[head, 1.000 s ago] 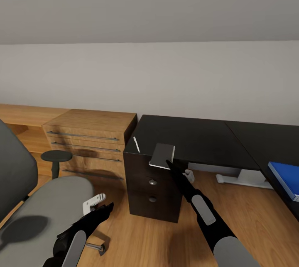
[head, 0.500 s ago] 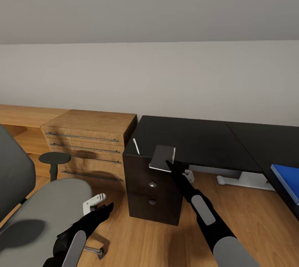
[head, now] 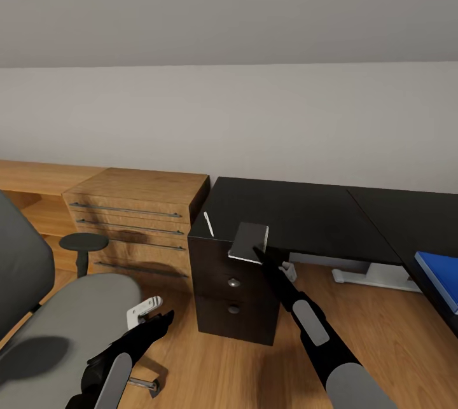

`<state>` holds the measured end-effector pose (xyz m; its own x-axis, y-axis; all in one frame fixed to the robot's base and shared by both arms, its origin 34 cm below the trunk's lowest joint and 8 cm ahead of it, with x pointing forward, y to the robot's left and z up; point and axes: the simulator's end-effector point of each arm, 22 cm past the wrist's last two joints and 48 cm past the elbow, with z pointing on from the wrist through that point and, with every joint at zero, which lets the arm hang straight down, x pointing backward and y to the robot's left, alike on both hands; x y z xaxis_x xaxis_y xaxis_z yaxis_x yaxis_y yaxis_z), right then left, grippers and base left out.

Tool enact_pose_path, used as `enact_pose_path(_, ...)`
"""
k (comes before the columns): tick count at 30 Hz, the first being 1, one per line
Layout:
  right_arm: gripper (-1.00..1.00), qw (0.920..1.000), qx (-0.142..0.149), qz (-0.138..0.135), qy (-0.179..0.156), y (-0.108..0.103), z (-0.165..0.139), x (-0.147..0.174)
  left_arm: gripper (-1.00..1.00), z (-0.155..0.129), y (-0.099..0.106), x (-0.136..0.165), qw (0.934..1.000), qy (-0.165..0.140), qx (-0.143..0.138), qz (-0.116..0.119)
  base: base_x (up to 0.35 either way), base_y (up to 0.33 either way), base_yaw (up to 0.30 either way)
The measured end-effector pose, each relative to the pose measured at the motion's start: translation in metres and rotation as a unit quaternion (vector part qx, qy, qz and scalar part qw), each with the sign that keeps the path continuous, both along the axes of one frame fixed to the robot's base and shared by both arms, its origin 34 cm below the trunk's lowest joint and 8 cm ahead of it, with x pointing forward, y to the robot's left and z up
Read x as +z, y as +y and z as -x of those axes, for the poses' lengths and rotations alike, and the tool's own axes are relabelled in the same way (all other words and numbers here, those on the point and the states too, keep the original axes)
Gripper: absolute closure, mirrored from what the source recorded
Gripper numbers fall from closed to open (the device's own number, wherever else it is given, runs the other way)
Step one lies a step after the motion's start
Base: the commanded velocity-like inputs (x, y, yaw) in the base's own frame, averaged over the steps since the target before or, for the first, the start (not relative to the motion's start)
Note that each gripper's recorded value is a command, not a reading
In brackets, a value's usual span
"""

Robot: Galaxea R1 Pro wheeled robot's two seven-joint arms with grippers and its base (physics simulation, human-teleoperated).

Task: In the bedroom, organize the workspace by keeping the computer under the desk, ensuring the monitor is on the desk, placing the keyboard on the desk next to the monitor, placing the mouse on the desk next to the keyboard, moving the folder from the swivel chair onto the desk next to the mouse, stacking the notebook on top of the folder with the pen on top of the notebook, and positioning the swivel chair next to the desk.

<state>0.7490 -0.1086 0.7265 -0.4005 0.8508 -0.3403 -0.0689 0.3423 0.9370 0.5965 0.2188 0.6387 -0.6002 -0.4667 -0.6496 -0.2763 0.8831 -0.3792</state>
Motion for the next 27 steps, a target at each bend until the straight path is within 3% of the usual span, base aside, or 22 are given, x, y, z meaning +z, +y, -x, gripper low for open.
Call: enact_pose_path(27, -1.0, 1.0, -0.001, 0.001, 0.003, -0.0016, 0.0005, -0.0032, -1.0, 0.0001, 0.0, -0.0001, 1.0, 0.0, 0.0, 0.0, 0.009, 0.002, 0.0)
